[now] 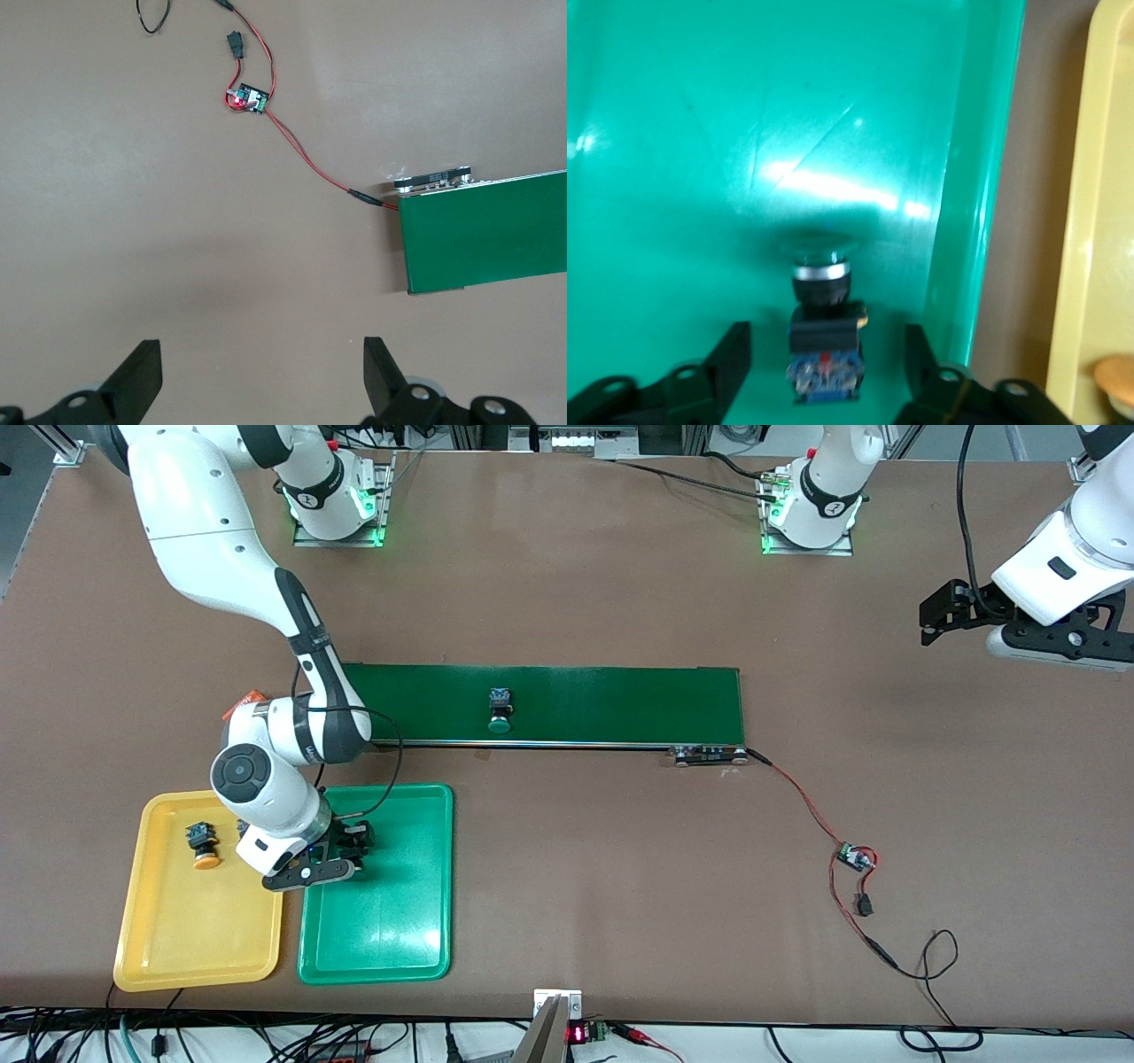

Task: Sort buttons by color to trays
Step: 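Open the right gripper in the green tray and move back to the belt, then grasp the last green-cap button on the belt with the right gripper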

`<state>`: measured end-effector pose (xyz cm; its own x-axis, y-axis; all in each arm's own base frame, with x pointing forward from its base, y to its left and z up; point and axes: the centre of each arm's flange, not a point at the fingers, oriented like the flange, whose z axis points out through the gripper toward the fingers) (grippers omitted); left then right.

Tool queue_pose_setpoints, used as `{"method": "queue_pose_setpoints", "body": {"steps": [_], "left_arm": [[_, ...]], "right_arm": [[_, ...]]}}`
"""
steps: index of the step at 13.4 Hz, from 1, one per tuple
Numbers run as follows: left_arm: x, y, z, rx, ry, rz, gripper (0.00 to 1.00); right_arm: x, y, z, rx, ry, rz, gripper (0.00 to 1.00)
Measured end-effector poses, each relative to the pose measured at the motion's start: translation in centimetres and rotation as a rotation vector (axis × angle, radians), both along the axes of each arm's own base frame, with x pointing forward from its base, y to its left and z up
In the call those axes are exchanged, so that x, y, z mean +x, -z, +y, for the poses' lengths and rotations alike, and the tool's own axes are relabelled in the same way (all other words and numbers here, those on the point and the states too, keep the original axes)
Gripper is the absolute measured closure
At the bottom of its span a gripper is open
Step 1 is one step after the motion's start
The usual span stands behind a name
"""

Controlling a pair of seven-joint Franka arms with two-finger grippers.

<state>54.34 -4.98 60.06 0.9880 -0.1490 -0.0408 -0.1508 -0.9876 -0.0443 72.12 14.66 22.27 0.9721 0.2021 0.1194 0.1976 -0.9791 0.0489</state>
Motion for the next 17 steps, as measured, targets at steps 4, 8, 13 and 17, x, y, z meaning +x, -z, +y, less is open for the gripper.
{"method": "queue_pose_setpoints", "body": {"steps": [4,8,13,17], "left_arm": [[0.0,0.0,0.0,0.000,0.000,0.000,0.00],[0.0,0.0,0.0,0.000,0.000,0.000,0.00],[0.0,0.0,0.0,0.000,0.000,0.000,0.00],[0.0,0.0,0.0,0.000,0.000,0.000,0.00]], "right_arm": [[-2.2,-6.6,1.3,0.003,0.030,0.163,0.00],[-6.6,-11.1,5.4,0.009,0.066,0.218,0.00],[-14.4,-12.9,14.8,0.005,0.165,0.242,0.00],[-18.9,-11.7,20.3,-0.017,0.248,0.248,0.00]]}}
